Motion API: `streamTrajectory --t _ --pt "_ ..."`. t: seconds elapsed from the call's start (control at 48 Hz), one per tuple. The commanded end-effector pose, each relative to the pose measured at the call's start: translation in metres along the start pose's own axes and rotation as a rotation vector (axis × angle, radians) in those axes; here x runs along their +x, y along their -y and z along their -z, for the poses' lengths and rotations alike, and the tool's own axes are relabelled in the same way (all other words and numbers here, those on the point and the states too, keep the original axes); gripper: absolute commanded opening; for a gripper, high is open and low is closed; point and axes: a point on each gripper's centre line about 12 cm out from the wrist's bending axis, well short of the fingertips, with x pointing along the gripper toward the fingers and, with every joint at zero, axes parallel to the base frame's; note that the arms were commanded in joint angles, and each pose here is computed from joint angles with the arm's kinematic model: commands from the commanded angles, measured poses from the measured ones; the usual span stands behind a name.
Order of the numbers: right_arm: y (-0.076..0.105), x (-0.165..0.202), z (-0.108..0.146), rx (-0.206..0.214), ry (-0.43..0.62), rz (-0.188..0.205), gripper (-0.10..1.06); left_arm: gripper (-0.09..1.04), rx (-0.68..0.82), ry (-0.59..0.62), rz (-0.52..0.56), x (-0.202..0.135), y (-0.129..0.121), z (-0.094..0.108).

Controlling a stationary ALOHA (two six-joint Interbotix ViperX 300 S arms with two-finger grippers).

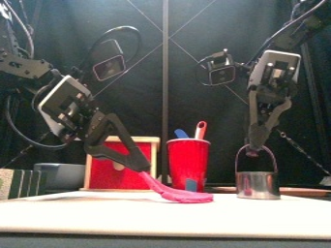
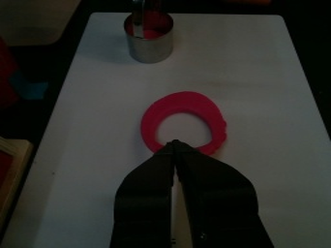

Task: Get the cutter from the drawer then cut the dough then place the extra dough in the bowl
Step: Place the extra dough in the bowl

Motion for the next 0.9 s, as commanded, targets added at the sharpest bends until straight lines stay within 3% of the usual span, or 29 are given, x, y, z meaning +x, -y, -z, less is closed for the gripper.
streamTrajectory --t 0.021,0.208,0.479,0.708,0.896 --pt "-0.007 -0.011 -0.016 -0.003 0.073 -0.027 0.9 0.46 -0.016 0.045 0.005 -0.002 0.001 -0.016" --pt "-0.01 -0.015 -0.039 -0.001 0.256 -0.075 0.9 0.46 -0.016 0.048 0.002 0.0 0.001 -0.017" --pt "-0.011 -0.018 -0.063 -0.009 0.543 -0.143 0.9 0.48 0.013 0.056 -0.051 0.019 -0.025 -0.026" --pt "-0.009 -0.016 -0.06 -0.008 0.605 -0.16 0.9 0.56 0.16 -0.078 0.042 0.033 -0.02 -0.031" --pt "-0.008 -0.015 -0.059 -0.005 0.617 -0.163 0.9 0.68 0.182 -0.099 0.064 0.037 -0.019 -0.038"
